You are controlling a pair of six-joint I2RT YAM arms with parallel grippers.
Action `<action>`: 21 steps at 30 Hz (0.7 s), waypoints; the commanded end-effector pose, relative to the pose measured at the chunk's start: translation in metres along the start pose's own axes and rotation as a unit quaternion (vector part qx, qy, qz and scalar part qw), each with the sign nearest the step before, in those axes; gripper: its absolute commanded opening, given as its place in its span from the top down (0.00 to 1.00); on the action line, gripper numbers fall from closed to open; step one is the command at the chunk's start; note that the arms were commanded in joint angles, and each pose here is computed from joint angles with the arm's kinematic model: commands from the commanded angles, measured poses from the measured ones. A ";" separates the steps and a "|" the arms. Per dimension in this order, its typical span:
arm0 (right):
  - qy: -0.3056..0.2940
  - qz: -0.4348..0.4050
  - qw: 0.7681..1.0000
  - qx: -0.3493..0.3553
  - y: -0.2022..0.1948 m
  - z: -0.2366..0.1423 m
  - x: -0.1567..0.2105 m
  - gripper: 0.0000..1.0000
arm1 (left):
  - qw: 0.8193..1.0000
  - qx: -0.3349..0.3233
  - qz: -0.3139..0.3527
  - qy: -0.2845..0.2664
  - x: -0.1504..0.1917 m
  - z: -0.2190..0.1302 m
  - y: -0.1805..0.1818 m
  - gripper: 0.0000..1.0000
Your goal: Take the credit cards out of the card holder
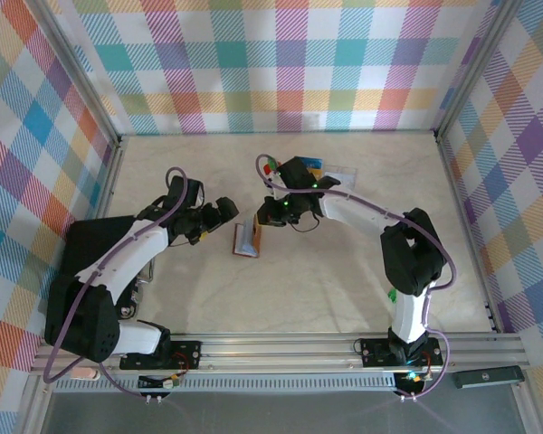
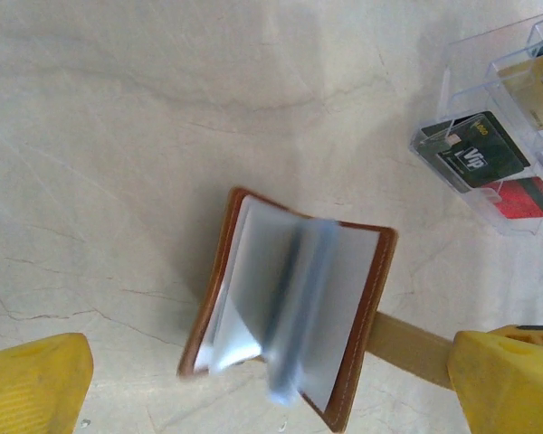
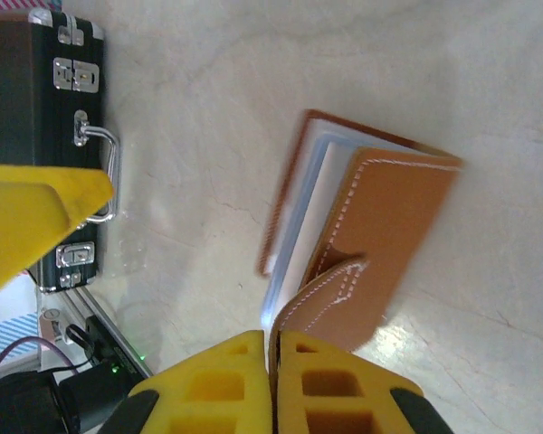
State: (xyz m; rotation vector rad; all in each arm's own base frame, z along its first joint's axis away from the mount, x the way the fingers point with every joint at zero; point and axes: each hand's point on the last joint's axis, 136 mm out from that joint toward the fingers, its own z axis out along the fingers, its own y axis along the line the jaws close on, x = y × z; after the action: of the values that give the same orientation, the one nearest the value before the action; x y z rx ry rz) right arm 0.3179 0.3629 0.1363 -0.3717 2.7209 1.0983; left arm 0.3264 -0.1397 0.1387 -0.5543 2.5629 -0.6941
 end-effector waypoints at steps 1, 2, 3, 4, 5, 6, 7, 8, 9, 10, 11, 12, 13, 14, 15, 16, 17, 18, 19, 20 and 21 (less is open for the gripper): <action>0.007 -0.005 1.000 -0.002 0.000 0.005 -0.002 0.94 | 1.000 0.006 -0.010 -0.003 -0.001 -0.002 0.001 0.01; 0.007 -0.003 1.000 0.004 -0.004 0.006 -0.002 0.94 | 1.000 0.010 -0.009 0.000 -0.001 -0.001 -0.001 0.02; 0.008 -0.002 1.000 0.012 -0.007 0.007 -0.001 0.94 | 1.000 0.011 -0.009 0.004 0.000 0.000 -0.001 0.03; 0.007 -0.001 1.000 0.025 -0.012 0.007 0.000 0.94 | 1.000 0.013 -0.009 0.009 0.001 0.002 -0.002 0.04; 0.005 0.000 0.999 0.039 -0.018 0.007 0.000 0.94 | 1.000 0.016 -0.010 0.015 0.003 0.005 -0.002 0.05; 0.005 0.001 0.999 0.050 -0.023 0.006 0.001 0.94 | 1.000 0.019 -0.008 0.021 0.004 0.007 -0.003 0.07; 0.003 0.002 0.998 0.068 -0.030 0.006 0.001 0.94 | 0.999 0.023 -0.009 0.028 0.006 0.010 -0.004 0.08; 0.002 0.003 0.997 0.083 -0.036 0.005 0.002 0.94 | 0.999 0.029 -0.008 0.036 0.008 0.013 -0.006 0.11; 0.001 0.005 0.995 0.096 -0.042 0.003 0.002 0.94 | 0.998 0.033 -0.008 0.043 0.010 0.015 -0.007 0.13; 0.001 0.007 0.994 0.109 -0.048 0.002 0.004 0.94 | 0.998 0.037 -0.008 0.050 0.012 0.017 -0.009 0.15; -0.001 0.013 0.992 0.123 -0.055 0.000 0.005 0.94 | 0.998 0.039 -0.007 0.058 0.014 0.020 -0.009 0.17; -0.002 0.018 0.991 0.133 -0.061 -0.002 0.007 0.94 | 0.997 0.040 -0.007 0.064 0.015 0.022 -0.010 0.19; -0.005 0.028 0.989 0.142 -0.069 -0.004 0.008 0.94 | 0.997 0.040 -0.006 0.071 0.017 0.025 -0.010 0.21; -0.007 0.037 0.988 0.152 -0.076 -0.006 0.010 0.94 | 0.996 0.039 -0.006 0.079 0.020 0.029 -0.010 0.23; -0.007 0.045 0.986 0.158 -0.082 -0.007 0.011 0.94 | 0.996 0.039 -0.004 0.085 0.022 0.031 -0.010 0.24; -0.009 0.056 0.985 0.163 -0.088 -0.009 0.013 0.94 | 0.995 0.039 -0.003 0.092 0.024 0.034 -0.010 0.25; -0.008 0.068 0.983 0.168 -0.096 -0.009 0.016 0.93 | 0.994 0.039 -0.002 0.101 0.027 0.038 -0.010 0.25; -0.007 0.076 0.982 0.173 -0.100 -0.010 0.018 0.93 | 0.993 0.037 -0.001 0.109 0.030 0.042 -0.011 0.27; -0.006 0.085 0.981 0.177 -0.106 -0.010 0.020 0.93 | 0.992 0.038 0.002 0.117 0.032 0.045 -0.013 0.30; -0.005 0.091 0.979 0.181 -0.111 -0.010 0.022 0.92 | 0.991 0.036 0.005 0.129 0.036 0.049 -0.014 0.33; -0.004 0.097 0.978 0.185 -0.114 -0.009 0.023 0.92 | 0.990 0.030 0.008 0.140 0.040 0.053 -0.014 0.35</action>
State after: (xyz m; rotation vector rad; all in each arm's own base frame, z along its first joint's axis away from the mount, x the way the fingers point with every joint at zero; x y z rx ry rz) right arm 0.3301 0.2875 0.0644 -0.1248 2.8979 0.6625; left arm 0.3217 -0.1741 0.0891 -0.5139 2.7578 -0.8400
